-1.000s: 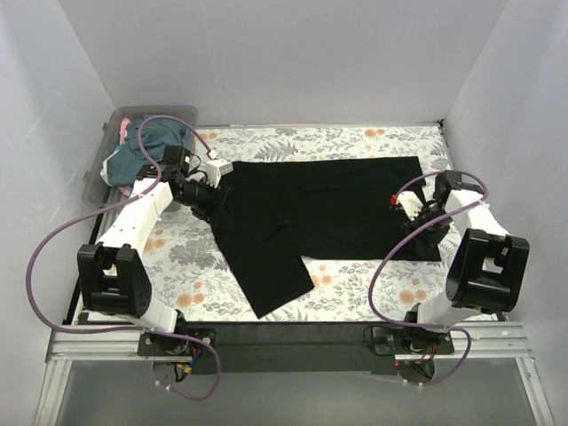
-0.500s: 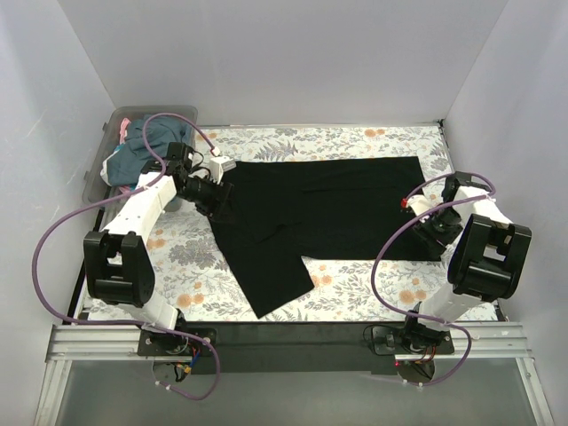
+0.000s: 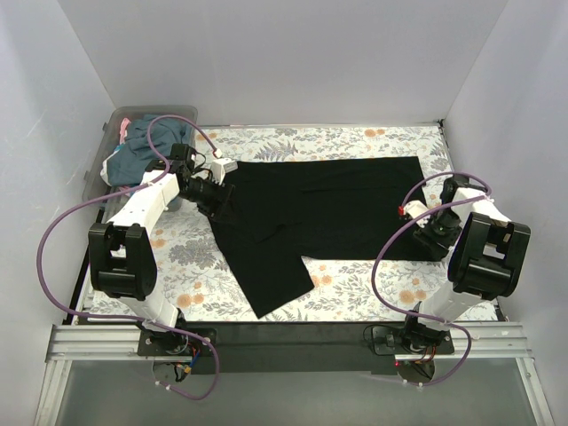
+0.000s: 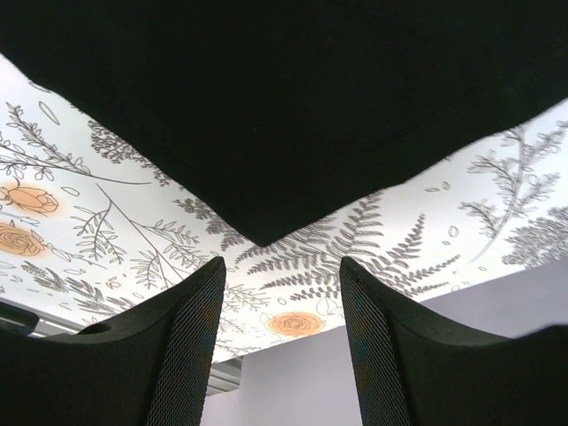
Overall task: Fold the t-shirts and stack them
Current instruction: Fold the tshirt
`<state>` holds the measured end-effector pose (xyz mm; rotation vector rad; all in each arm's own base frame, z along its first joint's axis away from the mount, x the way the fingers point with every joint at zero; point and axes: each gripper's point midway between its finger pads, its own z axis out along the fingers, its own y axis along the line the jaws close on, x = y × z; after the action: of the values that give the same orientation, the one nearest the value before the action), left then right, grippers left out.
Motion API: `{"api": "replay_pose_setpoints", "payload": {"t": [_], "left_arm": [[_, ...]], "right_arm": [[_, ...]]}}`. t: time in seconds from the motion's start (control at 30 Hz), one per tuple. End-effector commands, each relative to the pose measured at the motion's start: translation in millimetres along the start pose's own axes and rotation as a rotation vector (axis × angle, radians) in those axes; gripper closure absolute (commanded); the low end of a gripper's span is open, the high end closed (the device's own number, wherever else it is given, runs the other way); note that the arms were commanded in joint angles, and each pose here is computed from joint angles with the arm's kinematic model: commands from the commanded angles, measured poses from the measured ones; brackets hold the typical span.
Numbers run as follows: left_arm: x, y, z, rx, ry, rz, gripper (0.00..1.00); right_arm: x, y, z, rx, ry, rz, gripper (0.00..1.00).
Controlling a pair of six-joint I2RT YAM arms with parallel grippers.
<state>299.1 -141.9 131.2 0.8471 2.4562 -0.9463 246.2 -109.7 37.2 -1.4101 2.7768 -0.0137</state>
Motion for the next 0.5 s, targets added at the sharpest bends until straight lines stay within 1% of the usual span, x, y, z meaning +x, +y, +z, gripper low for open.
{"api": "replay_pose_setpoints", "payload": {"t": [0.0,0.4,0.47], "left_arm": [[-7,-3,-2,0.002,-0.025,0.04,0.38],[-1,0,2,-0.016,-0.018,0.005,0.38],[0,3,1,-0.035,-0.016,0.001,0.38]], "right_arm": [[2,4,0,0.001,-0.009,-0.03,0.39],[-2,8,12,0.025,-0.042,-0.025,0.39],[-1,12,17,0.022,-0.04,-0.025,0.4]]}}
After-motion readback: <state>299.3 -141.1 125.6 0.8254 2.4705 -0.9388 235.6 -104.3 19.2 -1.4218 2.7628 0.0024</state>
